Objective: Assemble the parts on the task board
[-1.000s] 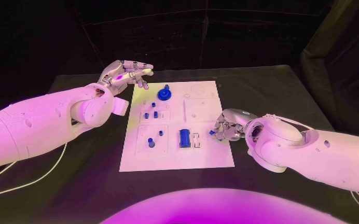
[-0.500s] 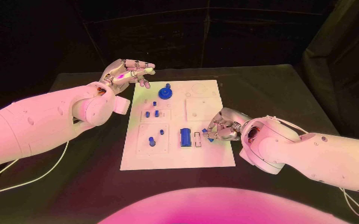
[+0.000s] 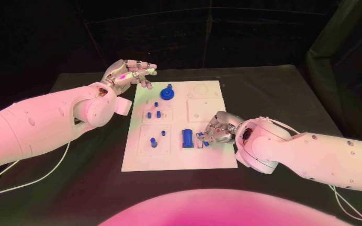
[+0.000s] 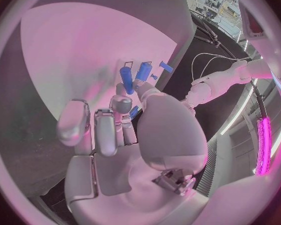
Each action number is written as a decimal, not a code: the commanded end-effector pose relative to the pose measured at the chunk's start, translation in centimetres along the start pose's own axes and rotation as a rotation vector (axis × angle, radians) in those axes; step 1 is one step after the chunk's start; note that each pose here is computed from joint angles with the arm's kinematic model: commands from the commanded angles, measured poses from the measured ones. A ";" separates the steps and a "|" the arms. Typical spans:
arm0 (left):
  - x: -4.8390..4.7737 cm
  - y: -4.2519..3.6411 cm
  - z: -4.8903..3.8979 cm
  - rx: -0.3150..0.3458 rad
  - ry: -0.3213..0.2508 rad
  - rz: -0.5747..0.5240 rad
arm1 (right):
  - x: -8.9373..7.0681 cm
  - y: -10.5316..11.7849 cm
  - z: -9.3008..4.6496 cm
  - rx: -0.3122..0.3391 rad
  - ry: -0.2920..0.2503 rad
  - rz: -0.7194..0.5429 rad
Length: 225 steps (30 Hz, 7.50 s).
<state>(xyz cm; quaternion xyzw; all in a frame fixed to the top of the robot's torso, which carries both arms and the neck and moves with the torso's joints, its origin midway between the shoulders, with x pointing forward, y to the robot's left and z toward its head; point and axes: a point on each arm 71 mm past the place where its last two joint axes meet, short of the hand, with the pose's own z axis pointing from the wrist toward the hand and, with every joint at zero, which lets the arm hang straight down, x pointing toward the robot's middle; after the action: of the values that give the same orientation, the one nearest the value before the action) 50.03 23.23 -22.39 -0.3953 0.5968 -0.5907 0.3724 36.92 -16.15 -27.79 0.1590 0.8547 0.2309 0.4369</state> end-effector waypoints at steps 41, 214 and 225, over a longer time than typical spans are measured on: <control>0.22 -0.02 -0.01 -0.012 0.024 -0.014 | 0.4 0.3 1.2 0.032 0.020 -0.072; 5.22 0.20 -1.87 0.030 -0.405 0.007 | -10.3 0.9 4.1 -0.376 -0.500 0.959; 5.22 0.20 -1.87 0.030 -0.405 0.007 | -10.3 0.9 4.1 -0.376 -0.500 0.959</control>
<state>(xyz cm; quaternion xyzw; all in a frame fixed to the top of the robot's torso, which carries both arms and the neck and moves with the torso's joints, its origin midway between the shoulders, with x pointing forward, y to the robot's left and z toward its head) 46.14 19.22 -22.82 -0.5095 0.5102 -0.5020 0.4776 46.15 -19.21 -22.67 0.5008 0.5082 0.5052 0.4854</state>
